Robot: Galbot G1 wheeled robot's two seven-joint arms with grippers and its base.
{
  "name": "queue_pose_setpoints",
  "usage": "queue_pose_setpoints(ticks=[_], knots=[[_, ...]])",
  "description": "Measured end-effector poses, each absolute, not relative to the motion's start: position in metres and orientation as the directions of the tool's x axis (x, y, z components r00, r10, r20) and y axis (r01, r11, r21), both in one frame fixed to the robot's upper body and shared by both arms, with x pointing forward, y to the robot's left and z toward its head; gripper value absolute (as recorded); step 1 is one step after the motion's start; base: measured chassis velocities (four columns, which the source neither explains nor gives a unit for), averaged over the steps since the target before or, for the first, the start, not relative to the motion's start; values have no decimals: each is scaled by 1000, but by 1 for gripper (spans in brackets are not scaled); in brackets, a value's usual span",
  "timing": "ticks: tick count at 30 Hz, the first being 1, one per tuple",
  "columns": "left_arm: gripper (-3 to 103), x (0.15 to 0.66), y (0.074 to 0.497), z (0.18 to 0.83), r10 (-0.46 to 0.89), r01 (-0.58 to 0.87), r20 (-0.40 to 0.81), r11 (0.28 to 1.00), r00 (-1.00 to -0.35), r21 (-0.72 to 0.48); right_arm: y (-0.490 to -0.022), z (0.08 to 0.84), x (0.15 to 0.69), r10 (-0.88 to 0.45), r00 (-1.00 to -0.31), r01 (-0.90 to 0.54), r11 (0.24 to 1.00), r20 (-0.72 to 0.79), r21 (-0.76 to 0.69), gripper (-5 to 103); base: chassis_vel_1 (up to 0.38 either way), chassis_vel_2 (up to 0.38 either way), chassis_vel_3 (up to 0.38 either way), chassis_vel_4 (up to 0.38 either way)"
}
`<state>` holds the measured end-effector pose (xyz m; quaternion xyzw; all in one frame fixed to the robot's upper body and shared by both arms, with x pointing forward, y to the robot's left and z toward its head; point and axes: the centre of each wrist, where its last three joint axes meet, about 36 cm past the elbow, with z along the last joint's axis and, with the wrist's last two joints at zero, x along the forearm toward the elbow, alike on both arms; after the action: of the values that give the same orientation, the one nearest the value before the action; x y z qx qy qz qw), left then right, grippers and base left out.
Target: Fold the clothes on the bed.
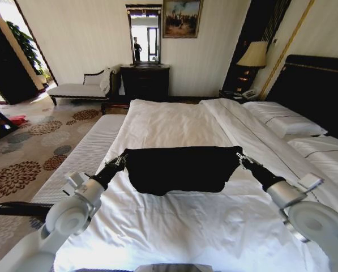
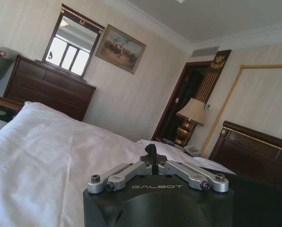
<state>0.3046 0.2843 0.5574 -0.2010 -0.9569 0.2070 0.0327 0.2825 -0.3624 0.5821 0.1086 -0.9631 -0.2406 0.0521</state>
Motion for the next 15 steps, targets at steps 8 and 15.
queue_pose_setpoints(ticks=[8, 15], knots=[[0, 274, 290, 575, 351, 334, -40, 841, -936, -425, -345, 609, 260, -243, -969, -196, 868, 45, 457, 1, 0, 0, 0, 0], [0, 250, 302, 557, 267, 212, 55, 858, -962, -468, -352, 601, 243, -178, -977, -103, 875, 115, 474, 1, 0, 0, 0, 0]])
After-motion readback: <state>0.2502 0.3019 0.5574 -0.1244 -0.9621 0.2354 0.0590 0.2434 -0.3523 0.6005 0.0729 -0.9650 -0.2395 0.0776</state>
